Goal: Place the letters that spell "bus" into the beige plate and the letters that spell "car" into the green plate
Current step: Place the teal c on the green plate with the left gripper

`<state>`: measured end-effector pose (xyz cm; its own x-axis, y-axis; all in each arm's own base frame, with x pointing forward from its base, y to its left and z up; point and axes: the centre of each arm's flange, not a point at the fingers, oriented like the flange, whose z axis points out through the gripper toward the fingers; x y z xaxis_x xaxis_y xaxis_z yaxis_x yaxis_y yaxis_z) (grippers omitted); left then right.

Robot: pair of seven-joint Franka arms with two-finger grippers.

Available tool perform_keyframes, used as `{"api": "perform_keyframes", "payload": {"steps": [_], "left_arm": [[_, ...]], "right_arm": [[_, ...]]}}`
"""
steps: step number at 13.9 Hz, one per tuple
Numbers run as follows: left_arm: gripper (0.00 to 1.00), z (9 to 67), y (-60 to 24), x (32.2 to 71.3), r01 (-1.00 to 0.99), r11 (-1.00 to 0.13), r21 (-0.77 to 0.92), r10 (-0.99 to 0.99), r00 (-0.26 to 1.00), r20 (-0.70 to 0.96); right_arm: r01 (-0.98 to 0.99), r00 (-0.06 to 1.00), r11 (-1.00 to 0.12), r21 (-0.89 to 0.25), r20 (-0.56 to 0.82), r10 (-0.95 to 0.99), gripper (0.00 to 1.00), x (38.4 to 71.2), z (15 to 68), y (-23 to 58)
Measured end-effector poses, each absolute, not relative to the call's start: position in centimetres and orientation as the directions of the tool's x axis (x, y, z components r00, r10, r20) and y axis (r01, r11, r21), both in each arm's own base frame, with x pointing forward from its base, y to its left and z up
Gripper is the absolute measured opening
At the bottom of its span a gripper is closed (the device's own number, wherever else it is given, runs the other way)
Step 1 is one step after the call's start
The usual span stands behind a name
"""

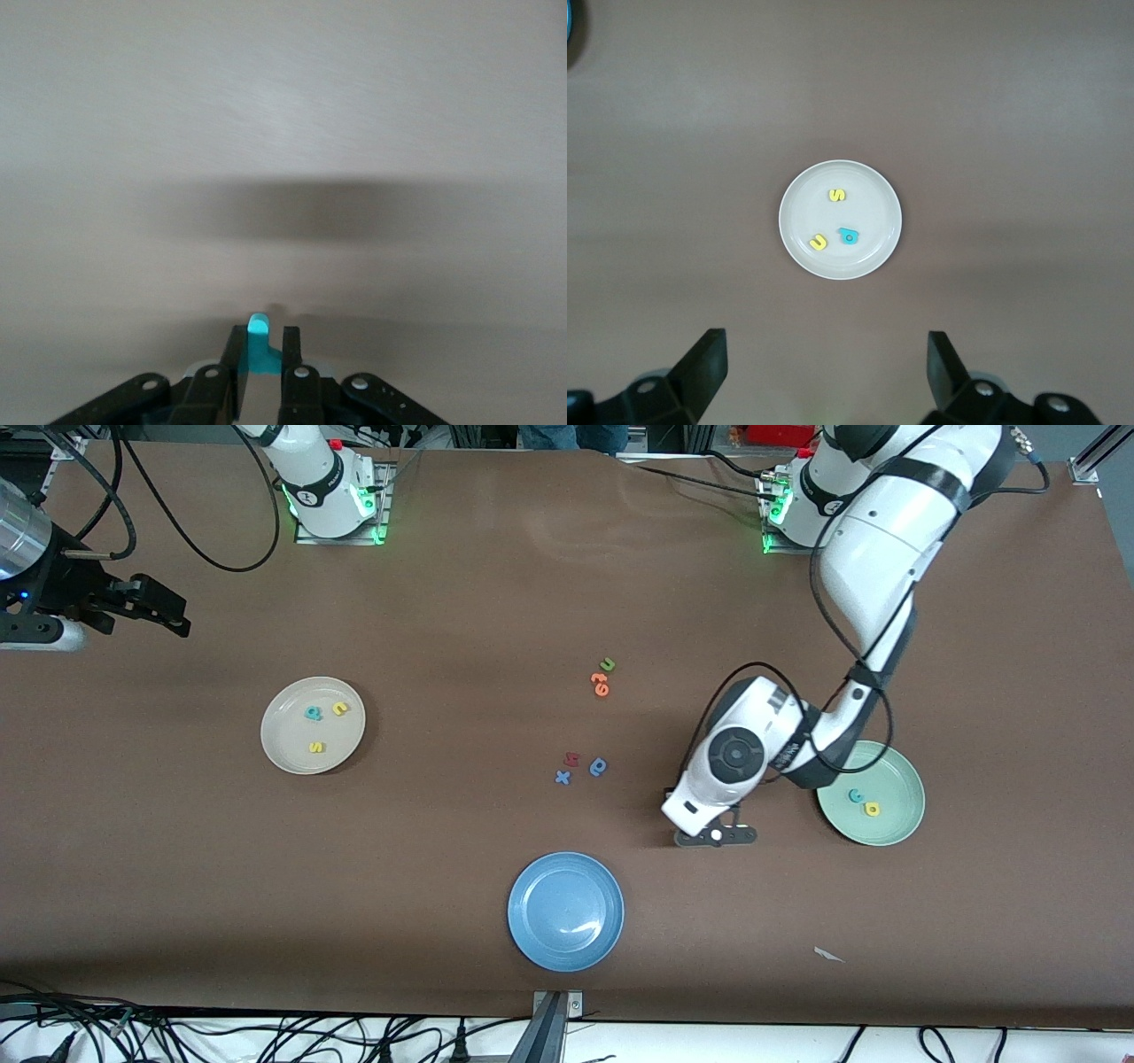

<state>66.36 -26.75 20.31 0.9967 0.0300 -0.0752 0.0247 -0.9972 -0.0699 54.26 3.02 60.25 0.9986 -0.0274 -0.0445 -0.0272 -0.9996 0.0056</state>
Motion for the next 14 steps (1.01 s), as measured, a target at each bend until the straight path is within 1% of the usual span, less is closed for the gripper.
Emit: {"api": "perform_keyframes", "payload": {"steps": [4, 7, 11, 14], "left_arm": [[0.19, 23.6, -17.0, 69.2, -0.096, -0.992, -0.084, -0.087, 0.990, -0.112], [0.19, 24.5, -9.4, 70.4, -0.186, -0.980, -0.071, -0.175, 0.974, -0.142], [0.19, 24.9, -1.2, 70.3, -0.223, -0.973, -0.052, -0.212, 0.963, -0.166], [0.19, 24.7, 1.5, 69.1, -0.206, -0.977, -0.052, -0.193, 0.963, -0.189]], "right_arm": [[-0.027, 0.999, -1.000, 0.006, -0.044, -0.027, 1.00, 54.3, 60.2, 3.0], [-0.027, 0.999, -1.000, 0.007, -0.044, -0.027, 1.00, 54.3, 60.3, 3.0], [-0.027, 0.999, -1.000, 0.007, -0.044, -0.027, 1.00, 54.3, 60.3, 3.0], [-0.027, 0.999, -1.000, 0.007, -0.044, -0.027, 1.00, 54.3, 60.3, 3.0]]}}
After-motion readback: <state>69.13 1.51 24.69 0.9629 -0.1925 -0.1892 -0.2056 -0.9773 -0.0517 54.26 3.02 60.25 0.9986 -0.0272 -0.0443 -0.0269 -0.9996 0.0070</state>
